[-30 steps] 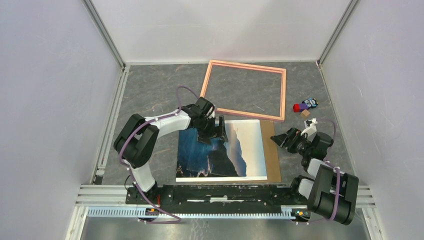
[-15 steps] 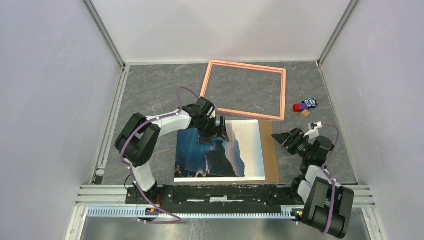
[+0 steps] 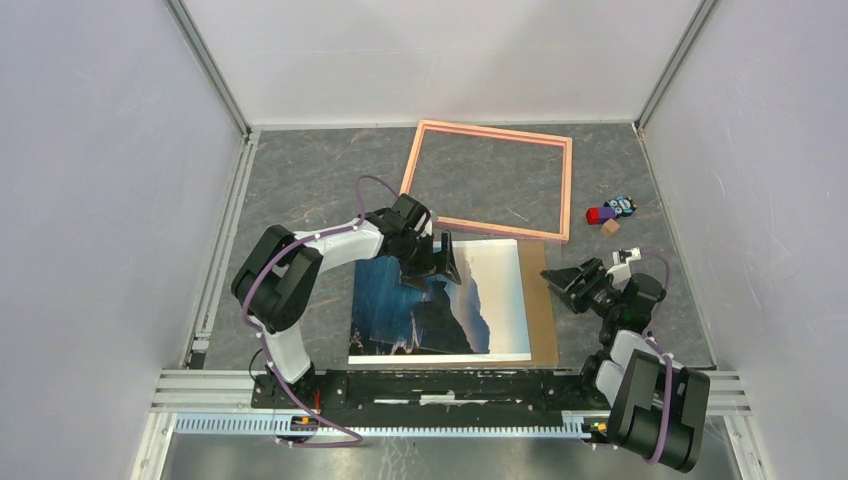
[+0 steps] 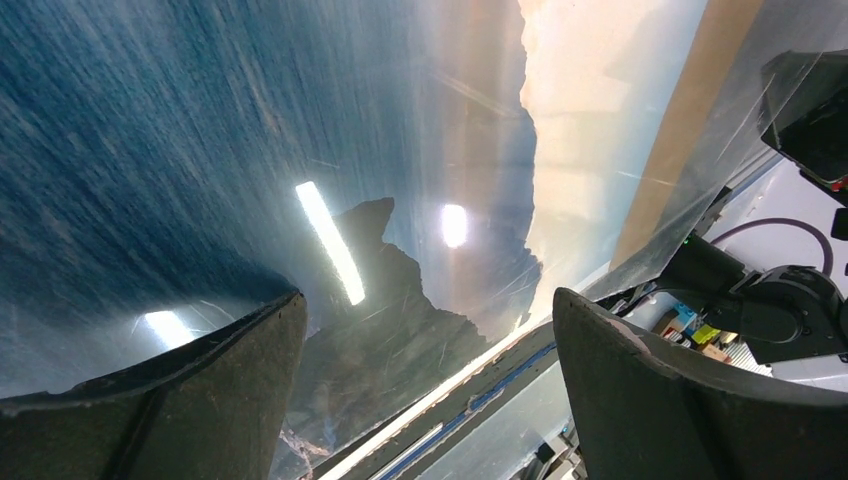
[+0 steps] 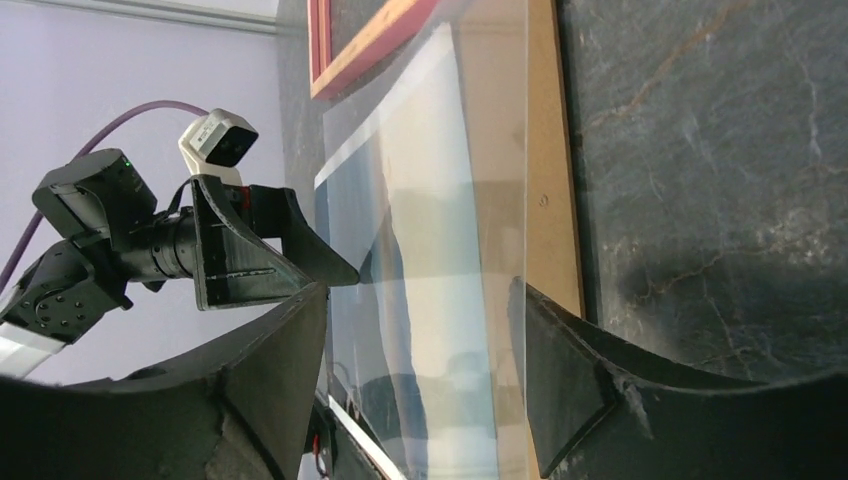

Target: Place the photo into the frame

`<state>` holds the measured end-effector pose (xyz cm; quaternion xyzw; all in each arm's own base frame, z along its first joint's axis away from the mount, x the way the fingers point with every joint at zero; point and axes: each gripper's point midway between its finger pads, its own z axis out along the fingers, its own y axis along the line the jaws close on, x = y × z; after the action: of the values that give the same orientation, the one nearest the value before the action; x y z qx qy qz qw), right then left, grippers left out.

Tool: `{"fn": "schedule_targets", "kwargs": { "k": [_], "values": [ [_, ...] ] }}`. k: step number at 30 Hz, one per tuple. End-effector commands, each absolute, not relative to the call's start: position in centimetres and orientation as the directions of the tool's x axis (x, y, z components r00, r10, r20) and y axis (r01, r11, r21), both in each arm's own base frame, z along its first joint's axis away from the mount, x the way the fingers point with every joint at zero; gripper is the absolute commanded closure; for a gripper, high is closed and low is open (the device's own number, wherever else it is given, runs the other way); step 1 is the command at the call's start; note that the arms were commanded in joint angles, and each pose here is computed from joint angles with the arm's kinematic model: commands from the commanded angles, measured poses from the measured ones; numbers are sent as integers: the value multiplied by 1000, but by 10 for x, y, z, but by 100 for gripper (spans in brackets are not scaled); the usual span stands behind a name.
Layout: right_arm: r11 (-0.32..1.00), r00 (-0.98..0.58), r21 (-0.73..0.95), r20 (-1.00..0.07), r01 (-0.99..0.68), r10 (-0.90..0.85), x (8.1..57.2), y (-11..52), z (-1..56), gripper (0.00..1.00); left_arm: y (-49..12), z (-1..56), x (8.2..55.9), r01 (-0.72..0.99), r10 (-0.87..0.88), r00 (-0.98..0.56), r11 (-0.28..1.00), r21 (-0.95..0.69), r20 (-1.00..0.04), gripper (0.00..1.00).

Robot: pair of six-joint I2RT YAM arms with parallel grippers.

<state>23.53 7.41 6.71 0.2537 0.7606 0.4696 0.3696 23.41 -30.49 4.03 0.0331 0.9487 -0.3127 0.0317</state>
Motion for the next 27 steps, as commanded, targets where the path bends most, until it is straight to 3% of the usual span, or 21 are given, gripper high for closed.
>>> {"fn": "schedule_targets", "kwargs": {
  "k": [1, 5, 16, 20, 27],
  "values": [
    [411, -676, 909, -259, 72, 690, 205, 91, 39, 31, -295, 11, 227, 31, 19, -999, 843, -536, -28, 0],
    [458, -701, 887, -286, 65, 654, 198, 92, 27, 39, -297, 14, 228, 38, 19, -999, 838, -545, -40, 0],
    [522, -719, 853, -354, 15, 598, 192, 95, 24, 38, -305, 21, 227, 46, 24, -999, 810, -584, -45, 0],
    [532, -699, 846, -370, 18, 612, 196, 94, 26, 49, -307, 23, 227, 53, 30, -998, 806, -590, -48, 0],
    [576, -707, 816, -382, 44, 595, 205, 89, 30, 56, -312, 53, 235, 129, 49, -988, 772, -622, -145, 0]
  ]
}}
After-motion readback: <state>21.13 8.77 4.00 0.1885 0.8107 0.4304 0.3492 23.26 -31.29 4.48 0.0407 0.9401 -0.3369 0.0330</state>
